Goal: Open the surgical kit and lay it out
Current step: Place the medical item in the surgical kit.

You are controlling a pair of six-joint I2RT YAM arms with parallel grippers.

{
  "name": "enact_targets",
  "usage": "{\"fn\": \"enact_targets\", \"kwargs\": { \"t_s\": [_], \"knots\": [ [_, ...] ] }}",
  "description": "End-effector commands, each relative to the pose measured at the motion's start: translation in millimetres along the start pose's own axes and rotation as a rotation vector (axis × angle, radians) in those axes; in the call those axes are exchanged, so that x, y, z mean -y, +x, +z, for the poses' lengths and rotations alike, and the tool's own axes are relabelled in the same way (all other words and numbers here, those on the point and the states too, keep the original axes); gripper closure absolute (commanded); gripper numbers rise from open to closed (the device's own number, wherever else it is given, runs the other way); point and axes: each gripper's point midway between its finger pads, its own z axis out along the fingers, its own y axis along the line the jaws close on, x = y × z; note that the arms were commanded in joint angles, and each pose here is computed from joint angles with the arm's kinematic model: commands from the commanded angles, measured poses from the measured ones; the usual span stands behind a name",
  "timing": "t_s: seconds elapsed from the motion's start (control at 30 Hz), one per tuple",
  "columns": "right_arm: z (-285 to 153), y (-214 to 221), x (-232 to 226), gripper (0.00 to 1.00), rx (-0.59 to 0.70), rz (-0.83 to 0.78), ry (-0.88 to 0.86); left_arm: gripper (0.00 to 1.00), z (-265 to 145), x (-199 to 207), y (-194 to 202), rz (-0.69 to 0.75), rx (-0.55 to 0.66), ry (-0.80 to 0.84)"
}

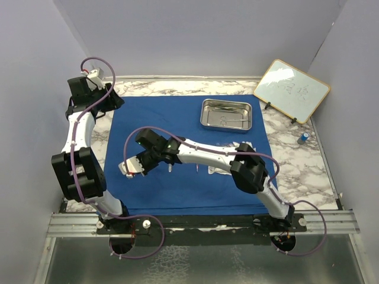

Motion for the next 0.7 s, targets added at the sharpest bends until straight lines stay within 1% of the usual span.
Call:
{"fn": "enact_targets", "kwargs": {
  "t_s": [0.0,0.27,0.67],
  "knots": [
    [10,3,15,0.99,-0.022,-0.034,0.039,0.51,-11,11,-6,0.003,0.028,0.044],
    [25,20,3,0.99,-0.059,0.02,0.037,0.51,-9,15,-2,-0.009,0.025,0.074],
    [36,25,-23,0.99,-0.089,0.104,0.029,0.51,-9,18,3,-0.024,0.023,0.096]
  ]
}}
